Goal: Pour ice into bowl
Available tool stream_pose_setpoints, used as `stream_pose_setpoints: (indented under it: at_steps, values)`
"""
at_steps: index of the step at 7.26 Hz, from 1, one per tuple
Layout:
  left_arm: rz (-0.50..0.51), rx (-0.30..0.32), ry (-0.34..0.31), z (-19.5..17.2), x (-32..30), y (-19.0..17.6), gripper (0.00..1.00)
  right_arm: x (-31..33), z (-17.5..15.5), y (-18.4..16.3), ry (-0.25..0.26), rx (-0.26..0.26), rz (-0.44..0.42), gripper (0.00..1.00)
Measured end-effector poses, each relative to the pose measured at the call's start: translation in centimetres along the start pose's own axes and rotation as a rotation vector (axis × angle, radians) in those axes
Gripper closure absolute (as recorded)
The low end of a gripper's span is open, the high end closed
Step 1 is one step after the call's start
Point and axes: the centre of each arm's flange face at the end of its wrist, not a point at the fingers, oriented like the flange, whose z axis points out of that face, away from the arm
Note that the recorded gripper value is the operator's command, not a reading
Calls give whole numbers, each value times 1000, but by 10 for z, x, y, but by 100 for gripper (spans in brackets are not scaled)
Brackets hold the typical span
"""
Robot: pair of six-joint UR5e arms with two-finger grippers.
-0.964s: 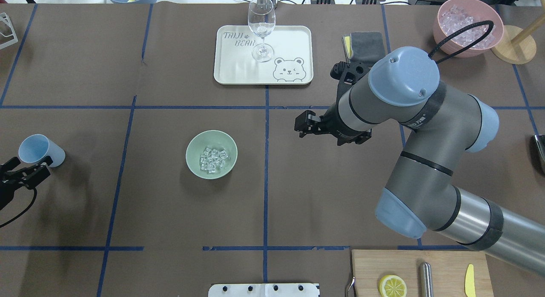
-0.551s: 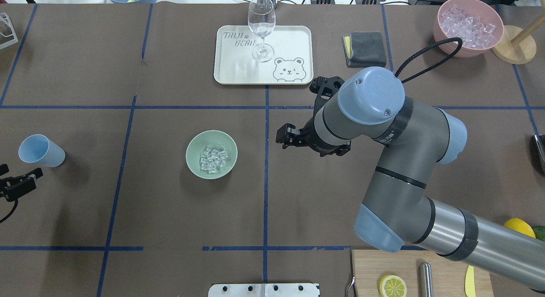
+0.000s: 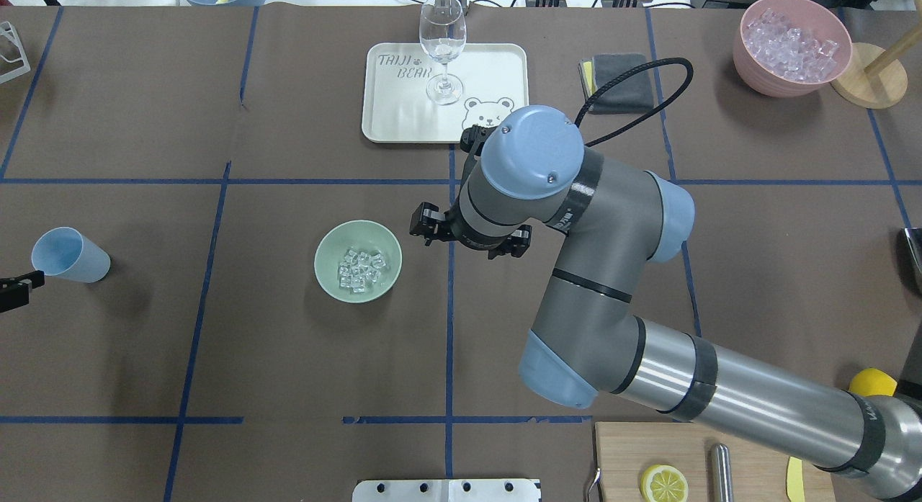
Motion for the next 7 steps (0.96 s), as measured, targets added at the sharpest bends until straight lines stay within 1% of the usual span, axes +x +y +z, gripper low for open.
stream_pose_setpoints:
  at_steps: [2, 3, 5, 6, 7]
  values:
    - [61, -40, -77, 13, 7, -38, 0, -32, 18, -4, 23, 26, 5, 0]
    - [87, -57, -103, 20, 12, -50, 0, -50, 30, -4, 35, 36, 4, 0]
    - [157, -85, -134, 24, 7, -63, 0, -63, 73, 4, 35, 44, -13, 1]
    - [181, -101, -139, 21, -3, -73, 0, -63, 92, 12, 37, 39, -23, 4]
    - [194, -116, -130, 15, -16, -84, 0, -63, 103, 19, 41, 36, -28, 51]
